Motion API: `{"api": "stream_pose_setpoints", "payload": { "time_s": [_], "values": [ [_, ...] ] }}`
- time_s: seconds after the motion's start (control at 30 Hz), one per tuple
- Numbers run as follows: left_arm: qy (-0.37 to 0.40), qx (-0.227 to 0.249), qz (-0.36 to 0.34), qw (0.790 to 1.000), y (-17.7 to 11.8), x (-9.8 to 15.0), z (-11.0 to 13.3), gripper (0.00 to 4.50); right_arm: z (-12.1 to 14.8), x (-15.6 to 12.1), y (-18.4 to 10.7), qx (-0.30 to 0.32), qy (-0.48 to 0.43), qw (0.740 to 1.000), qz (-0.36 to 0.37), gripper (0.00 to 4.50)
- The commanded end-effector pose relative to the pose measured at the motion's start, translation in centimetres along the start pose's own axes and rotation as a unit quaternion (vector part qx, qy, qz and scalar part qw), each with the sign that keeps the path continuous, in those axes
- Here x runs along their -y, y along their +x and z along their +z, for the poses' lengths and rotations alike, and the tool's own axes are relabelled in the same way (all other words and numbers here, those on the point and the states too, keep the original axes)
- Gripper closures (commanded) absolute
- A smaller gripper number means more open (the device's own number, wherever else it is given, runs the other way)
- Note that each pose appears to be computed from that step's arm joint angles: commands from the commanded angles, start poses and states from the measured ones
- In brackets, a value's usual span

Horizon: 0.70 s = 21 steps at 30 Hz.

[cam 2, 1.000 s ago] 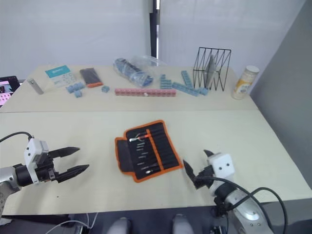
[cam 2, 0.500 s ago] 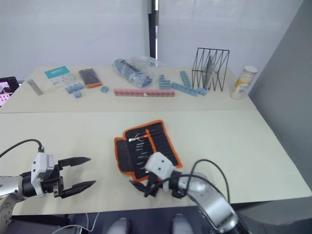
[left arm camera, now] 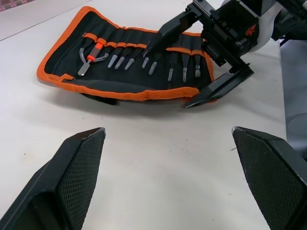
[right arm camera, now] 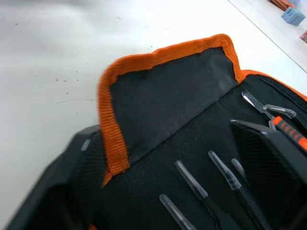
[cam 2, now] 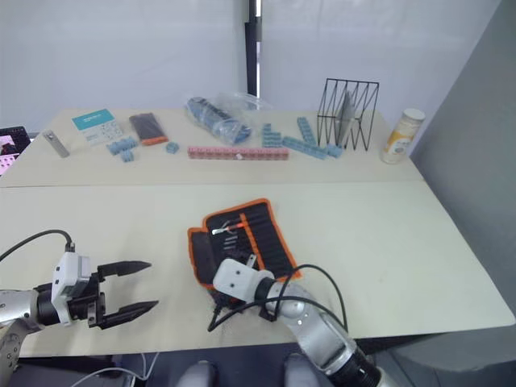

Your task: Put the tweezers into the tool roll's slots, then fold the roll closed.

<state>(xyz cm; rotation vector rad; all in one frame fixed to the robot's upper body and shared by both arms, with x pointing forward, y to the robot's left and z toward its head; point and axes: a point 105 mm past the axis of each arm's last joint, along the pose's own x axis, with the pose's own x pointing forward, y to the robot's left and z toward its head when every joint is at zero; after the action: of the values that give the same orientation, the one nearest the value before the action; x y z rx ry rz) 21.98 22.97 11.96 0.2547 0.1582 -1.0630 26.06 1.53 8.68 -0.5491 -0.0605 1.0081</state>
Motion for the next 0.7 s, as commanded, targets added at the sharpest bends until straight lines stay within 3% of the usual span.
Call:
{"api": "stream_pose_setpoints", "payload": {
  "time_s": [0.03,0.3,0.7],
  "values": [
    [0.018,0.007,-0.003,1.000,0.1,-0.1,1.0,0.00,1.5,0.5,-0.5,0.031,-0.011,0.999,-0.015,1.88],
    [0.017,-0.020,-0.001,1.000,0.0,-1.0,-0.4,0.00,1.0,0.4,-0.7,0.023,0.005,1.000,-0.003,4.47],
    [0.097,-0.007,-0.086,0.991,5.0,-5.5,1.6,0.00,-0.9,-0.8,-5.2,0.018,-0.032,0.993,0.112,4.47]
  ]
}}
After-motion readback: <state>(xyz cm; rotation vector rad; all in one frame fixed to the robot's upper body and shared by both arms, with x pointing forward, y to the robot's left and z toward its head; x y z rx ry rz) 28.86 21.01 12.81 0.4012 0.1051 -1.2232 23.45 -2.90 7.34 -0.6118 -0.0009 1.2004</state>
